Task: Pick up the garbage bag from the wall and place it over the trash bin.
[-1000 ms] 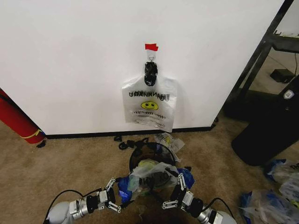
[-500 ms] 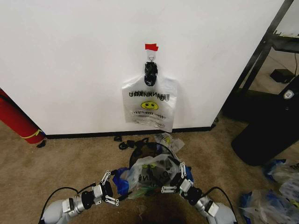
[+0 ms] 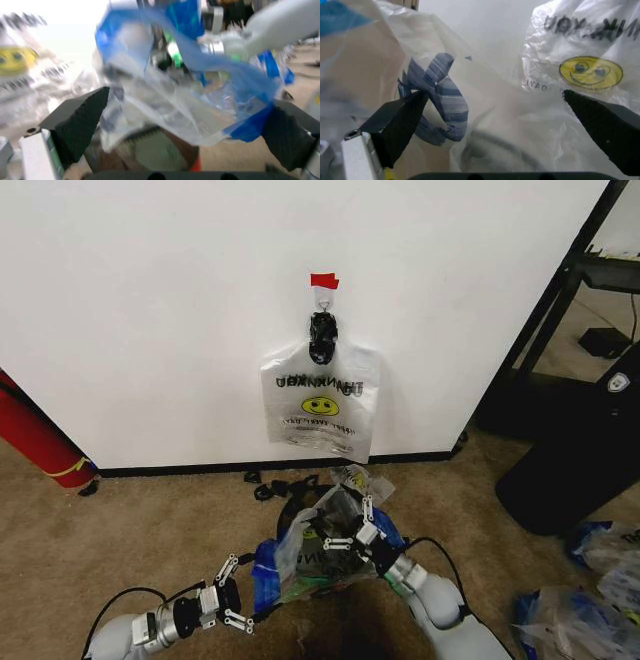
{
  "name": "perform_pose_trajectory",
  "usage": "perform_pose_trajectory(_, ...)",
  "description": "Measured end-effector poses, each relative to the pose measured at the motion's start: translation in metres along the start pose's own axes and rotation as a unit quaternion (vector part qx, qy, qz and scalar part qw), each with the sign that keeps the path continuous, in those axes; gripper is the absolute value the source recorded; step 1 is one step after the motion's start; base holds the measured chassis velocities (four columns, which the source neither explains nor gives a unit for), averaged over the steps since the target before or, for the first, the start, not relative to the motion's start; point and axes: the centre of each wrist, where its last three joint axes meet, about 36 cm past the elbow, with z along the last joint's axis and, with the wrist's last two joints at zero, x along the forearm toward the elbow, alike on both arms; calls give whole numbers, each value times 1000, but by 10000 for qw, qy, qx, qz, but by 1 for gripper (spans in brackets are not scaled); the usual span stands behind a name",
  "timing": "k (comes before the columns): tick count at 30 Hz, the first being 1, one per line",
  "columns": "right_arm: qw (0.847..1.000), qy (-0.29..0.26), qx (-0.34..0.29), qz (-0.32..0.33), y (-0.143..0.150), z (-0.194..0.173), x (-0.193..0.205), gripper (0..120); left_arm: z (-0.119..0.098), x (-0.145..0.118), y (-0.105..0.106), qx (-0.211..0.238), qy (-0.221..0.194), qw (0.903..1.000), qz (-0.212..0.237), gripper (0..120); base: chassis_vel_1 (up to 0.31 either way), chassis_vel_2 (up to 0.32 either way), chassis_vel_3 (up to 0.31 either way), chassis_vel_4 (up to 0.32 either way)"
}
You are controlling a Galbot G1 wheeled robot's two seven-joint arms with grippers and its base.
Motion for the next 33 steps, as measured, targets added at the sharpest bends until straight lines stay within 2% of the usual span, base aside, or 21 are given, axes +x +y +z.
perform_pose_trajectory(4,10000,38,24,-8,-2,4,-4,100,1,-1,-2,-8,-233,9996,-156,100,0,0,0,0)
perform_pose_trajectory(6,10000,67,59,17,-2,7,-8,100,7,-1,-5,37,-488,9983,-327,100,0,0,0,0)
perform_pose_trajectory(12,9999,100,91,55,0,9,-9,100,10,-1,-8,147,-785,9958,-447,100,0,0,0,0)
perform_pose_trajectory(14,9998,143,112,99,1,11,-8,100,9,-5,-14,250,-1043,9932,-455,100,0,0,0,0)
perform_pose_trajectory(23,9994,198,211,168,-4,12,-2,100,7,-4,-23,404,-1312,9890,-548,100,0,0,0,0)
perform_pose_trajectory(25,9994,200,223,191,-4,12,-1,100,9,-2,-24,446,-1331,9878,-678,100,0,0,0,0)
perform_pose_trajectory(28,9996,-27,162,238,-2,2,-3,100,11,3,-15,384,-1315,9838,-1160,100,0,0,0,0)
perform_pose_trajectory(29,9996,-27,162,238,-2,2,-3,100,11,3,-15,384,-1315,9838,-1160,100,0,0,0,0)
perform_pose_trajectory(33,9991,-400,-39,162,4,-21,-1,100,8,4,3,104,-1165,9782,-1714,100,0,0,0,0)
